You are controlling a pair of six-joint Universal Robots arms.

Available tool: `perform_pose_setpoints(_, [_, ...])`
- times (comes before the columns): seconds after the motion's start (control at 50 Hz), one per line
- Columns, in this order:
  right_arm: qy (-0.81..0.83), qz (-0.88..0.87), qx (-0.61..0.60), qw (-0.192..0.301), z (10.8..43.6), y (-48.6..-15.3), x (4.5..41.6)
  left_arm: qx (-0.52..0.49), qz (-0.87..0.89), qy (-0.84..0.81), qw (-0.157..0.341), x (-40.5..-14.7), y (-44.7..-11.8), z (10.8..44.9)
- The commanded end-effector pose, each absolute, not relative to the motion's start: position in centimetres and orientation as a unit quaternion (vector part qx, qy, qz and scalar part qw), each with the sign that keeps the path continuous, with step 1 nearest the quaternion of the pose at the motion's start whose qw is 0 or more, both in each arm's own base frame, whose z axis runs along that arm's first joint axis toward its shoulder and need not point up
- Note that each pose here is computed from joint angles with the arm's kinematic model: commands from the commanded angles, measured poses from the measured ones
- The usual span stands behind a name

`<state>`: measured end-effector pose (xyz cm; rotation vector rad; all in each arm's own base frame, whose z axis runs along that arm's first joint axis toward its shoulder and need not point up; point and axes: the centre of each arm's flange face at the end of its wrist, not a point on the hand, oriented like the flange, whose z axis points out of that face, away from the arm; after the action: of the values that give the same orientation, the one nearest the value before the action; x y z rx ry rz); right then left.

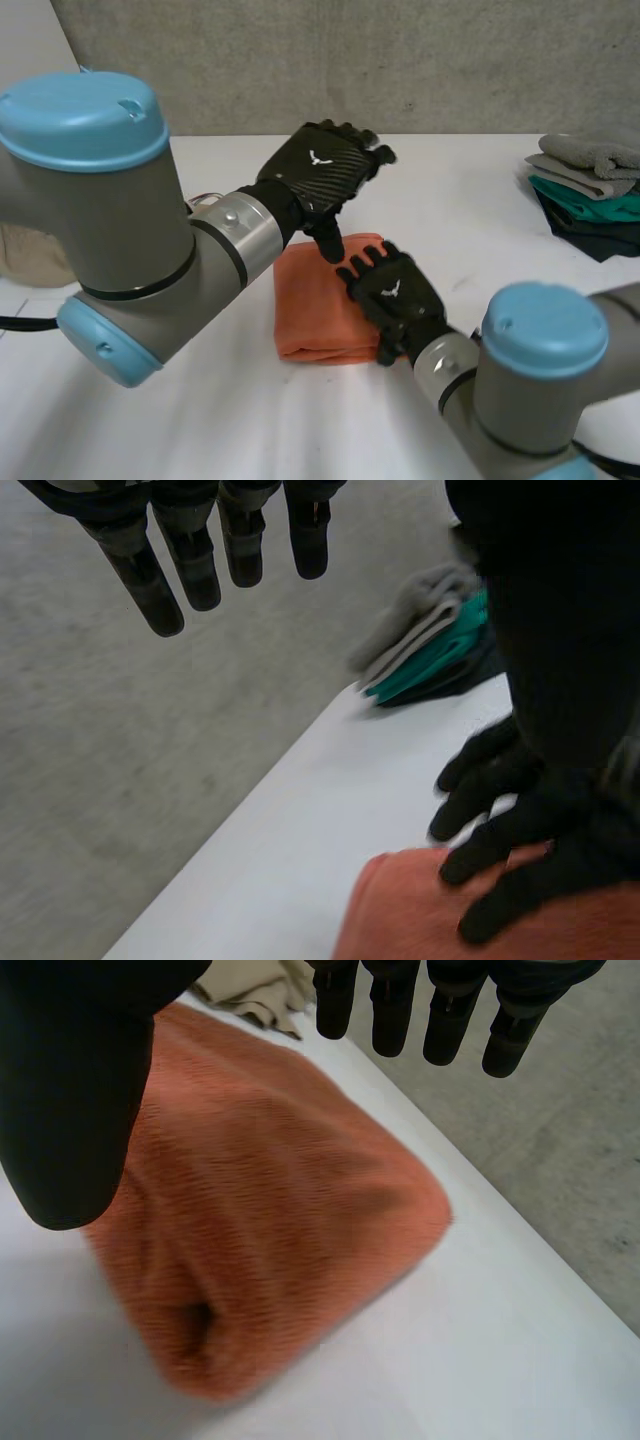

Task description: Fold the laundry.

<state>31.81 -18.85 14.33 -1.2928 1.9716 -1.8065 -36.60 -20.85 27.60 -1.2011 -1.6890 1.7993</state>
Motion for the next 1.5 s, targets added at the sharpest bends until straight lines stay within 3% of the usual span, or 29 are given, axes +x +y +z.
perform_pose_setpoints(0.02, [0.654, -0.617, -0.431, 0.082, 11.9, -19.1, 32.5, -0.445, 0.622, -0.607, 0.217, -36.5, -20.4, 27.2])
perform_pose_setpoints(0.28, [0.638, -0.631, -0.435, 0.074, 9.8, -20.7, 33.8, -0.448, 0.612, -0.614, 0.218, -36.6, -20.5, 26.4])
perform_pose_setpoints(0.94, [0.599, -0.681, -0.413, 0.08, 10.8, -23.9, 36.2, -0.421, 0.613, -0.629, 0.227, -35.9, -21.4, 26.8])
perform_pose_setpoints(1.1, [0.584, -0.699, -0.403, 0.084, 12.4, -25.8, 36.2, -0.411, 0.62, -0.631, 0.219, -35.2, -22.3, 27.2])
perform_pose_setpoints(1.5, [0.669, -0.594, -0.44, 0.077, 11.4, -24.1, 32.6, -0.411, 0.612, -0.639, 0.219, -35.0, -22.1, 26.6])
